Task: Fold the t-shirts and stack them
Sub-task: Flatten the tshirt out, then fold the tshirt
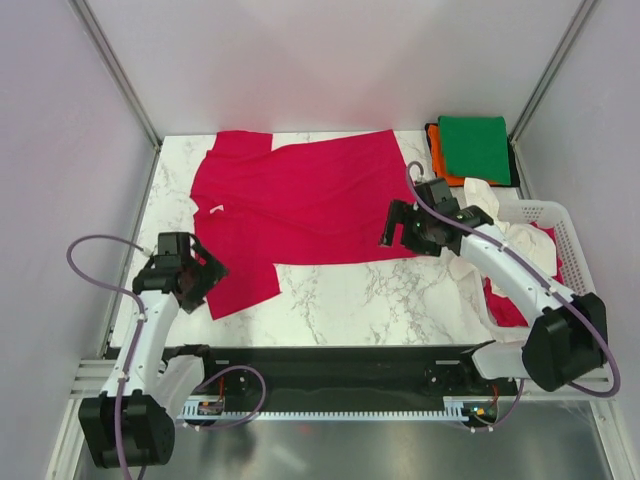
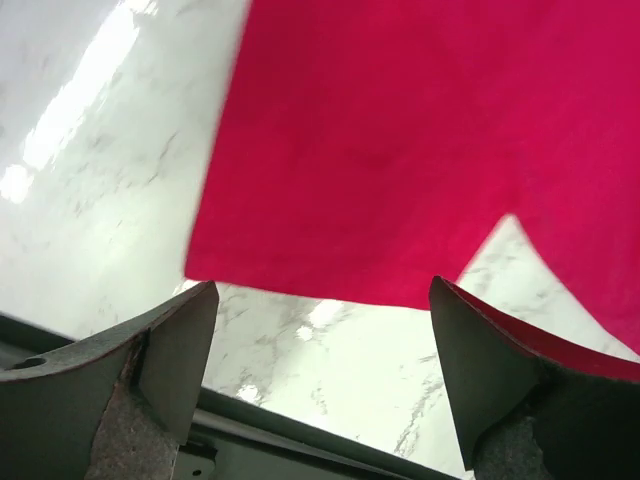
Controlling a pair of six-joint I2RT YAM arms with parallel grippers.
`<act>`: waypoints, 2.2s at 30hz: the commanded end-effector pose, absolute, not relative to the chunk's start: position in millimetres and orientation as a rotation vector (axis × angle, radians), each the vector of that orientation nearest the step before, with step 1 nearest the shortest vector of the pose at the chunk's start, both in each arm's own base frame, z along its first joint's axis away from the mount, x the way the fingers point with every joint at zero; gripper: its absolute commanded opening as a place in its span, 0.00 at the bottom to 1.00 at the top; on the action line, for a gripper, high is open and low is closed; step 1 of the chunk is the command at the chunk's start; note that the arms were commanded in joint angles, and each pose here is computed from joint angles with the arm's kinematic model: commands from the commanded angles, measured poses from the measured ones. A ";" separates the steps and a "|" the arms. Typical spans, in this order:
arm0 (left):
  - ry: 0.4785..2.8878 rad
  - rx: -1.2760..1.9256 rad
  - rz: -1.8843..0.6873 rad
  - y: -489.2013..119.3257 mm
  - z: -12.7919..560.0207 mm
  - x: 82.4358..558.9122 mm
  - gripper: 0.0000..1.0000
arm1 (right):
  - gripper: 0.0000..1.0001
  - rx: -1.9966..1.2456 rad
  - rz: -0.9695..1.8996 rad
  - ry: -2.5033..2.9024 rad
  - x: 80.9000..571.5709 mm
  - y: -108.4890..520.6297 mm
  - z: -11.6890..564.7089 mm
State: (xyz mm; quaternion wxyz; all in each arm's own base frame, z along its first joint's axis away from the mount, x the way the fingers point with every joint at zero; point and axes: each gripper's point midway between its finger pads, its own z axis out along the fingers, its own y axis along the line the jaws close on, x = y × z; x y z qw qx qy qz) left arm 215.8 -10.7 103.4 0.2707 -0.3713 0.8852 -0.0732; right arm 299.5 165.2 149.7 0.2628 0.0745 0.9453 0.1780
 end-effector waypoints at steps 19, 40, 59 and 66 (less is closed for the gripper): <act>2.318 -1.454 0.004 10.8 12.6 184.2 0.79 | 0.98 0.404 0.371 2.565 272.7 109.3 125.1; 2.208 -1.151 -0.134 12.5 95.2 237.4 0.02 | 0.86 0.482 0.166 2.674 296.3 63.4 50.5; 2.197 -1.048 -0.067 22.2 112.0 233.0 0.02 | 0.39 0.475 0.235 2.748 334.4 72.8 8.3; 2.197 -0.998 -0.153 11.5 140.7 237.0 0.02 | 0.03 0.476 0.274 2.666 321.5 71.9 44.8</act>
